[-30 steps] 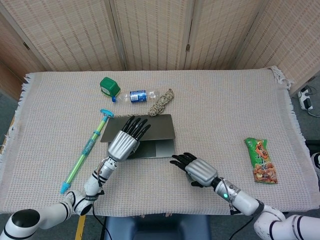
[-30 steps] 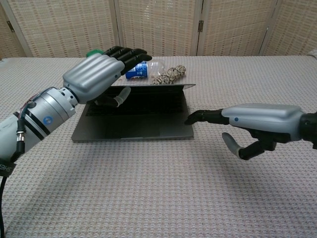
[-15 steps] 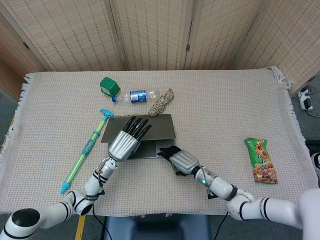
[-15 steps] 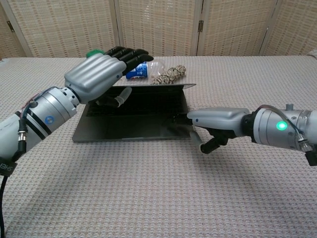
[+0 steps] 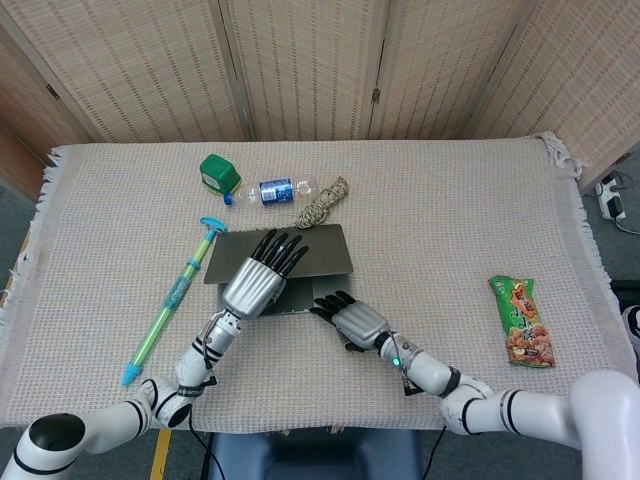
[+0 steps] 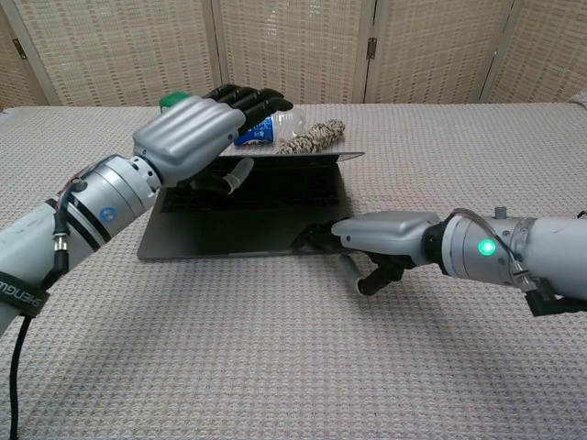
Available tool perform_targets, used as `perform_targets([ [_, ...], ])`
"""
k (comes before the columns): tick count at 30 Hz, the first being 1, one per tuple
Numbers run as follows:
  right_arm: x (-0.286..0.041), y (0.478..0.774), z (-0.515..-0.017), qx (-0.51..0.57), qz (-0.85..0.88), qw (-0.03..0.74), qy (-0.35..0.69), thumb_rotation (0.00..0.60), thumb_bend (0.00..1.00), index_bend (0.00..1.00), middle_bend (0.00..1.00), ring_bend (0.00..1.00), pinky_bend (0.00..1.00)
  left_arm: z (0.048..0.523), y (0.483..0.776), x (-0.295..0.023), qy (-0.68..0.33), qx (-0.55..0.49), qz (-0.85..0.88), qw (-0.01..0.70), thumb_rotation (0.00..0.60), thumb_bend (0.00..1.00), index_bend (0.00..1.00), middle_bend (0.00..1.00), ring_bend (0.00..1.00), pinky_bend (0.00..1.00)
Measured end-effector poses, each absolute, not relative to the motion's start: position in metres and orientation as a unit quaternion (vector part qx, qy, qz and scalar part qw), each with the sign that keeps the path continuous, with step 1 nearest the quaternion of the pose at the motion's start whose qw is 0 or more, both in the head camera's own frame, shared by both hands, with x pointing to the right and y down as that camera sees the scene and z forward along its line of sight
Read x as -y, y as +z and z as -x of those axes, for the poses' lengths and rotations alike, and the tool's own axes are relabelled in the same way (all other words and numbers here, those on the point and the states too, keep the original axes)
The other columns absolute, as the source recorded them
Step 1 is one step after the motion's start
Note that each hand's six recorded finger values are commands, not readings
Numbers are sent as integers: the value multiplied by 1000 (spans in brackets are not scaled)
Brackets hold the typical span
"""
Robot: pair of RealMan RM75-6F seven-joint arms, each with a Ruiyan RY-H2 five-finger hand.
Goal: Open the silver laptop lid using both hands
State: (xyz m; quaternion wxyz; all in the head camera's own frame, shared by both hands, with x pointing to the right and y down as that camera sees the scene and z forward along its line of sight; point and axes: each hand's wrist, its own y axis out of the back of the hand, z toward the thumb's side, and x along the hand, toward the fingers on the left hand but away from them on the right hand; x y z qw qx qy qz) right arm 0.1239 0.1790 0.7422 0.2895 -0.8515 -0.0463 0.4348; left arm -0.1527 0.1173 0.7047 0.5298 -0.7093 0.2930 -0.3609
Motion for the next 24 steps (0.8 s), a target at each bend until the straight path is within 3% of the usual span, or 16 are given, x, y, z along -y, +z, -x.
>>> perform_targets([
  [13, -178, 744, -118, 41, 846, 299, 439, 600, 963, 0, 3, 31, 0, 149, 691, -82, -378, -329, 700, 509, 600, 651, 0, 73, 3, 0],
  [24, -172, 746, -118, 45, 842, 300, 447, 600, 964, 0, 2, 39, 0, 157, 685, -33, -422, -349, 680, 488, 600, 650, 0, 73, 0, 0],
])
